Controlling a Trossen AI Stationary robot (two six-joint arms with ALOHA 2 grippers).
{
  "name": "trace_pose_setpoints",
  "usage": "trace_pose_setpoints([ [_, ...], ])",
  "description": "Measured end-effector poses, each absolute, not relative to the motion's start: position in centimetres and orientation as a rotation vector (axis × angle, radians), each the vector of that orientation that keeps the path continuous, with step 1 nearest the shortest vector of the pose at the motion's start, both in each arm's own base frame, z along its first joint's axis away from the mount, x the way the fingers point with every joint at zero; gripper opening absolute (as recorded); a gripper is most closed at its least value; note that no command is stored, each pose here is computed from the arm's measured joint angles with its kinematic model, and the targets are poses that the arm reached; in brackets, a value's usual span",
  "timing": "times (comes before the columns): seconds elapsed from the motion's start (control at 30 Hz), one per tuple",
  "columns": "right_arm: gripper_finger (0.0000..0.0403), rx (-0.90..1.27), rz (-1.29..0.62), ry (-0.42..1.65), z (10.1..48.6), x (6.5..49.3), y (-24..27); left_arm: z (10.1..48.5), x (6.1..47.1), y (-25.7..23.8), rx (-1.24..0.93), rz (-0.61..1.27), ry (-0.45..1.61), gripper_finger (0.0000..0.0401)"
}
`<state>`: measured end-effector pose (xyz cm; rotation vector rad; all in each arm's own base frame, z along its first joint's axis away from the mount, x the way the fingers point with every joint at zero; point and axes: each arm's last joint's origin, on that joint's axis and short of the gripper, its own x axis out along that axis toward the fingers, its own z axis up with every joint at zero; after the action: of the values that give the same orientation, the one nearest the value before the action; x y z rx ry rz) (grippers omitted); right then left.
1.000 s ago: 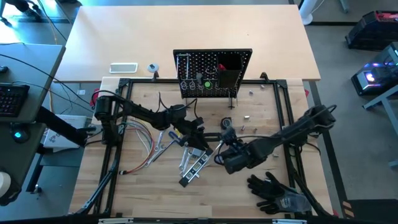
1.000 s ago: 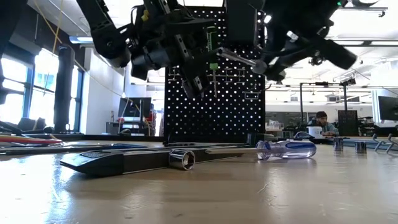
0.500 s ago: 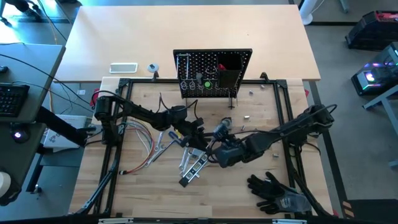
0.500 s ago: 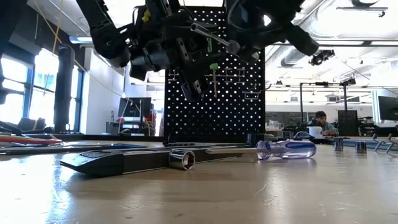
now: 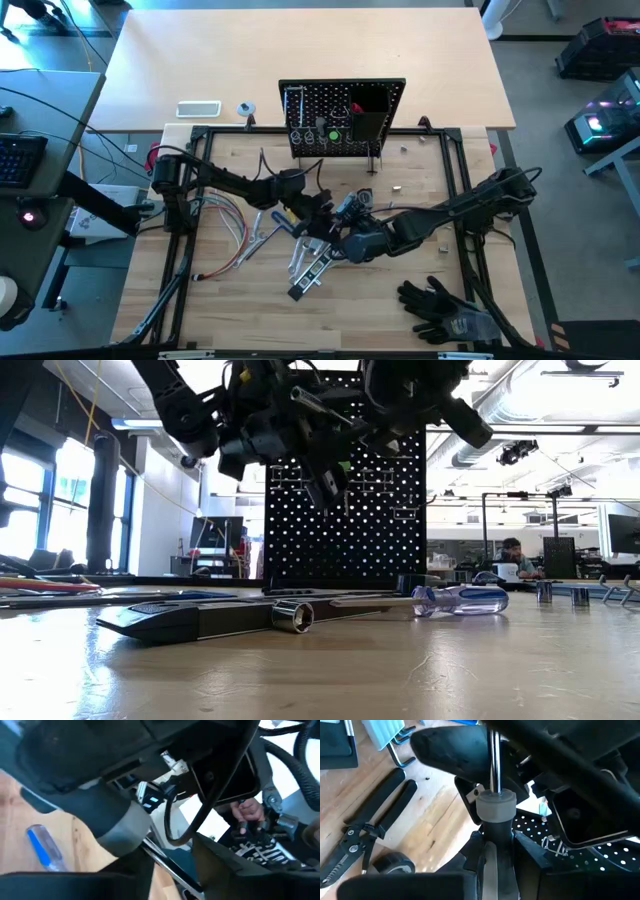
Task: Hang tools onto peg board
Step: Hang the gray screwdriver on the peg board
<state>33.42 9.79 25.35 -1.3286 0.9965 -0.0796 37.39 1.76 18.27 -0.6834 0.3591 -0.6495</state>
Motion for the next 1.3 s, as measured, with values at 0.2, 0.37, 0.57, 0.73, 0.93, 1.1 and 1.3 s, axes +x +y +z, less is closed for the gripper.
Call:
trace_pose_setpoints([
  [0.2, 0.005, -1.303, -0.128, 0.976, 25.7, 33.5, 10.0, 17.3, 37.4, 2.0, -0.627, -0.58, 0.383, 0.0011],
  [0.37, 0.0062, -1.293, -0.152, 0.967, 25.7, 33.5, 10.0, 17.0, 37.4, 2.1, -0.569, -0.543, 0.392, 0.0003],
  [0.57, 0.0065, -1.231, -0.223, 0.947, 25.9, 33.1, 10.6, 17.2, 37.4, 2.1, -0.516, -0.536, 0.371, 0.0001],
  [0.73, 0.0068, -1.153, -0.262, 0.94, 26.4, 32.1, 10.8, 17.3, 37.4, 2.4, -0.494, -0.531, 0.359, 0.0001],
  [0.93, 0.0099, -1.111, -0.28, 0.948, 26.8, 30.7, 11.2, 17.4, 37.4, 2.9, -0.482, -0.536, 0.35, 0.0],
  [1.1, 0.0134, -1.083, -0.323, 0.945, 27.5, 29.6, 11.2, 17.3, 37.3, 2.9, -0.463, -0.576, 0.356, 0.0001],
  [1.3, 0.0154, -0.918, -0.361, 0.888, 29.0, 28.3, 11.1, 17.1, 37.2, 2.8, -0.441, -0.569, 0.366, 0.0001],
])
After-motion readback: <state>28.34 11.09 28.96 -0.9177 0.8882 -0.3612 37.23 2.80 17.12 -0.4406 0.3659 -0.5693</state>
